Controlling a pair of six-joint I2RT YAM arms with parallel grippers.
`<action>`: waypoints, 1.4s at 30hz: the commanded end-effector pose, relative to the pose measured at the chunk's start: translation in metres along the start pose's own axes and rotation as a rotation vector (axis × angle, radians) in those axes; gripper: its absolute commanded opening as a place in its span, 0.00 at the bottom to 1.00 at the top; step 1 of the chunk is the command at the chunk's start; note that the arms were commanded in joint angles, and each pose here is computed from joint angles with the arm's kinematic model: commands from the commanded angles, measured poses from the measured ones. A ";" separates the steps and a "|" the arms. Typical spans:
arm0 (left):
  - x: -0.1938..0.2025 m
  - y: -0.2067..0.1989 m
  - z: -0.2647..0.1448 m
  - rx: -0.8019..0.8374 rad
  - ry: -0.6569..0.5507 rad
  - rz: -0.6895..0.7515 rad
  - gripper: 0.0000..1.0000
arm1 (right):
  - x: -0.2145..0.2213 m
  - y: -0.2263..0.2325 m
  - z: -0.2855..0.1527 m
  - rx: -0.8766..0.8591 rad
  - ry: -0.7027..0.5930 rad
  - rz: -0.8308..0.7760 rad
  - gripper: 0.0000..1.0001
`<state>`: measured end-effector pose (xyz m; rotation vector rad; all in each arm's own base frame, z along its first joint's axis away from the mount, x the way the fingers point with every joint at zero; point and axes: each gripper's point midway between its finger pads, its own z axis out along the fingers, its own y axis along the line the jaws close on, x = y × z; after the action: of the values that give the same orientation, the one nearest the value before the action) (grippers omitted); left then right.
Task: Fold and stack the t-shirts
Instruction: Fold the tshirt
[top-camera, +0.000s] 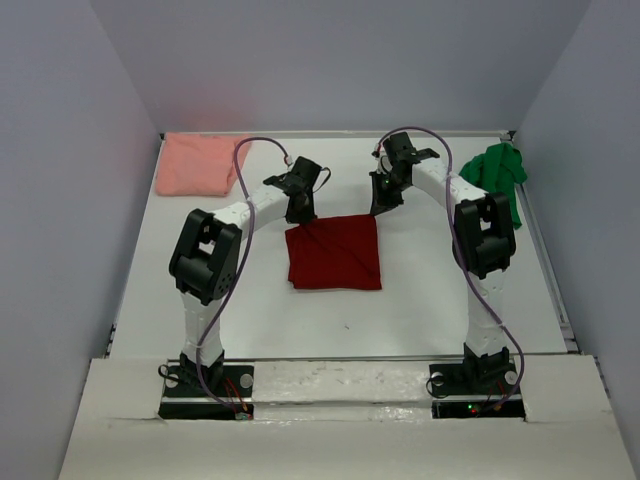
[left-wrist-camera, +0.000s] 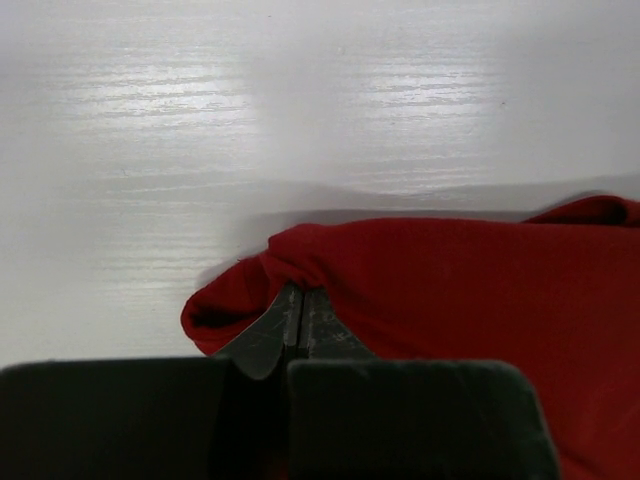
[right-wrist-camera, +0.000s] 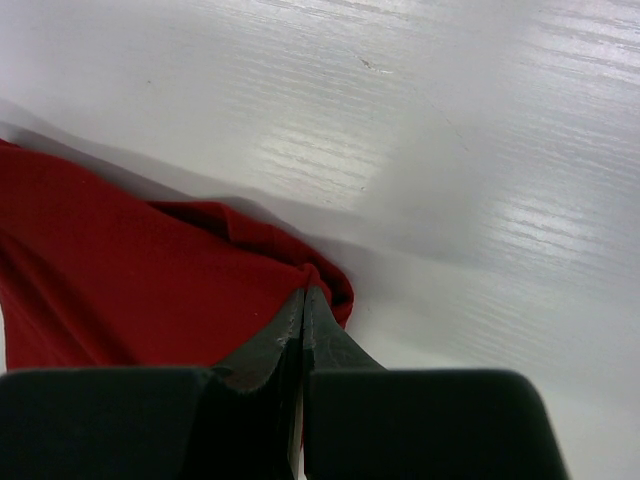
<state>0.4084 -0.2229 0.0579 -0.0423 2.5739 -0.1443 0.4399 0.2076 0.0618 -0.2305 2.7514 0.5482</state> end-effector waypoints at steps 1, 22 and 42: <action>-0.027 0.000 -0.027 0.005 -0.099 -0.026 0.00 | -0.013 0.003 -0.005 0.000 -0.034 -0.019 0.00; 0.030 0.009 -0.097 -0.130 -0.137 -0.095 0.00 | -0.014 0.000 0.014 0.007 0.009 -0.045 0.00; 0.023 0.057 -0.052 -0.331 -0.066 -0.202 0.00 | -0.022 0.034 -0.027 0.043 -0.080 -0.139 0.00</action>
<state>0.3447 -0.1877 0.0613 -0.3443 2.5630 0.1056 0.4394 0.2287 0.0578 -0.3430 2.7595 0.5013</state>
